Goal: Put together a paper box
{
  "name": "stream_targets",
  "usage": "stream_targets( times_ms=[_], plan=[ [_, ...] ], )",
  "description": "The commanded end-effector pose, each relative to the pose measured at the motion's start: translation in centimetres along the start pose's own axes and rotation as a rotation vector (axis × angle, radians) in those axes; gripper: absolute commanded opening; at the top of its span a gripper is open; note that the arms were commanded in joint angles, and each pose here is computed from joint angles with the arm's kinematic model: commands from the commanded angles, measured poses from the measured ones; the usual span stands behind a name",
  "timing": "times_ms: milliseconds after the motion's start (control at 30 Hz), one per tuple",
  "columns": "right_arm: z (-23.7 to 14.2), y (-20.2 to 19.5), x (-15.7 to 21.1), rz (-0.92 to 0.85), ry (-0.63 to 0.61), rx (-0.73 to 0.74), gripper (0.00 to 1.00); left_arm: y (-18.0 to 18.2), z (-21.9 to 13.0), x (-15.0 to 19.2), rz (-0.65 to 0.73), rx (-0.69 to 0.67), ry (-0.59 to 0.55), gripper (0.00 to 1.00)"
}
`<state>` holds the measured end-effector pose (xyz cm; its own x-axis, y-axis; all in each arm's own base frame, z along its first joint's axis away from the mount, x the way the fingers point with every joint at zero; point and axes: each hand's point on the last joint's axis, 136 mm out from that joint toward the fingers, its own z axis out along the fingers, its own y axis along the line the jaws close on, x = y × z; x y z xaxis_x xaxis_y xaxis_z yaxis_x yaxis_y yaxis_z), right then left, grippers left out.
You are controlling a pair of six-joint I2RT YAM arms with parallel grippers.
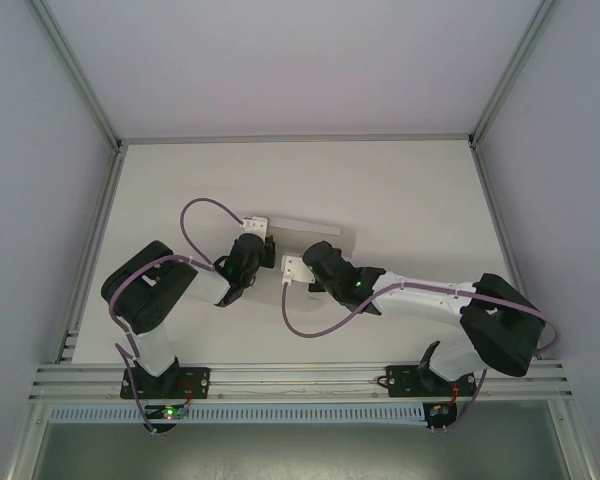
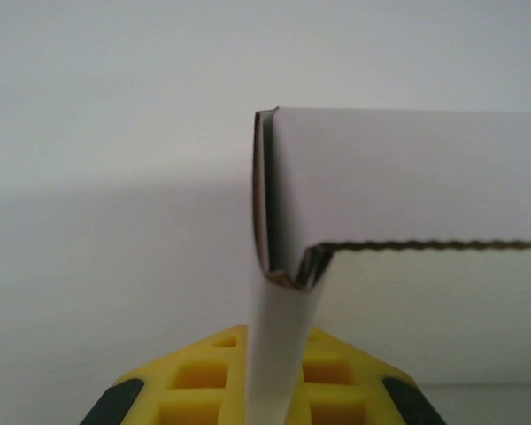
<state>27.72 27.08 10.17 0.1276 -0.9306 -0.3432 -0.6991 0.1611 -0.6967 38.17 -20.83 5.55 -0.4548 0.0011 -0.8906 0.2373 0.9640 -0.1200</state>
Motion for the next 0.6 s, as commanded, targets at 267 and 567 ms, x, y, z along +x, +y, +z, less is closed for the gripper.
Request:
stream_targets(
  times_ms=[267, 567],
  plan=[
    [-1.8, -2.5, 0.7, 0.087, -0.016, 0.120, 0.13, -2.8, -1.9, -0.9, 0.003, 0.166, 0.007, 0.00],
    [-7.1, -6.9, -1.5, 0.056, -0.177, 0.228, 0.54, -4.9, -5.6, 0.2, -0.099, 0.260, 0.310, 0.00]
  ],
)
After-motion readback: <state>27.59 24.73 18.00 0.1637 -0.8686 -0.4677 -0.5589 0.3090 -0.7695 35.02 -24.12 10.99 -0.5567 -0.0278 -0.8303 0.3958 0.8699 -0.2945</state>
